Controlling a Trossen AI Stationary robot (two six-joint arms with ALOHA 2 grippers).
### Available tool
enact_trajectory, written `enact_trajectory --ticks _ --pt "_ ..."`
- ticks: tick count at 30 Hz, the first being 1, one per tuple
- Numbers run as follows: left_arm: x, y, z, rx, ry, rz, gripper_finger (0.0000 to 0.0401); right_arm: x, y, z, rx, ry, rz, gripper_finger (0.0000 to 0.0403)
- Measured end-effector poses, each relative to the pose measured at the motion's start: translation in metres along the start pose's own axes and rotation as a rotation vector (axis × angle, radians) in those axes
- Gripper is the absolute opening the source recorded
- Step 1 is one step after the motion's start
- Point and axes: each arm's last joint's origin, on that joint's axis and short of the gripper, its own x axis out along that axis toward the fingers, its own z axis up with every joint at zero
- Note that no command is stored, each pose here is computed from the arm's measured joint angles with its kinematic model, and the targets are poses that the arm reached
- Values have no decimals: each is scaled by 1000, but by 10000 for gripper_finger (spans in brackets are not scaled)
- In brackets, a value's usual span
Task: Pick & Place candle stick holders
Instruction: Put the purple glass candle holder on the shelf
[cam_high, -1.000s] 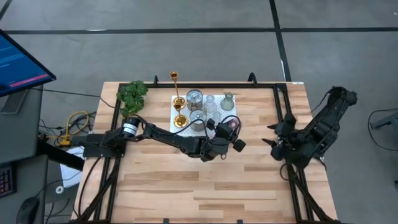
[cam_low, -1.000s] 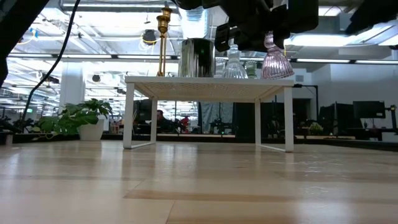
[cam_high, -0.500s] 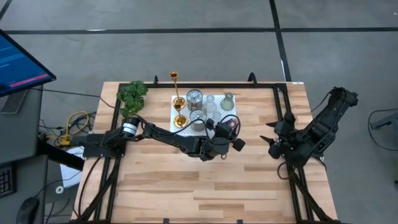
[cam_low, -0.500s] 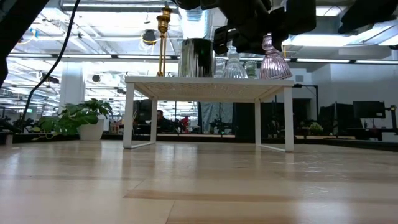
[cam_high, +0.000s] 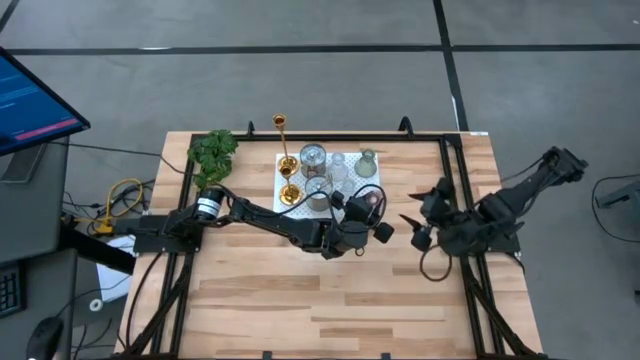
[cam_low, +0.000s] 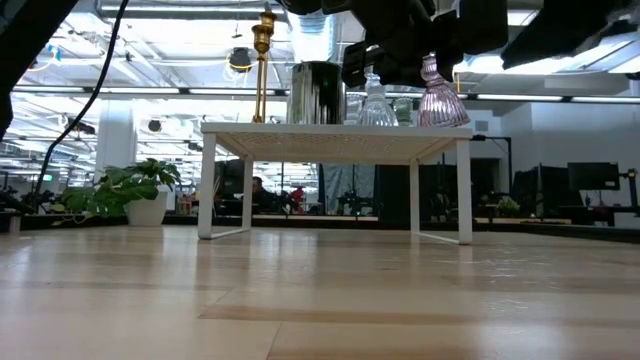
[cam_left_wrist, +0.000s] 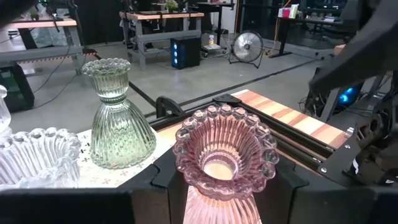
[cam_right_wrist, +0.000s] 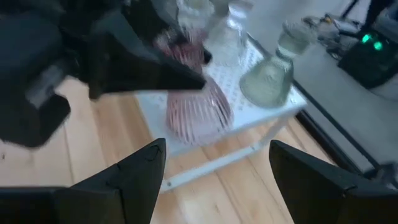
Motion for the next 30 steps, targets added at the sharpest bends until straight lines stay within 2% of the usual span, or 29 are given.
enact_trajectory --ticks 10,15,23,30 --pt "0 0 2 -8 -5 -2 138 35 -6 -1 -36 -13 150 276" --pt "0 0 2 -9 -6 -2 138 44 -10 0 -73 7 134 276" --pt "0 0 3 -14 -8 -3 138 66 -12 4 -104 50 172 275" --pt "0 1 3 -14 -9 -2 144 72 -15 6 -115 54 173 275"
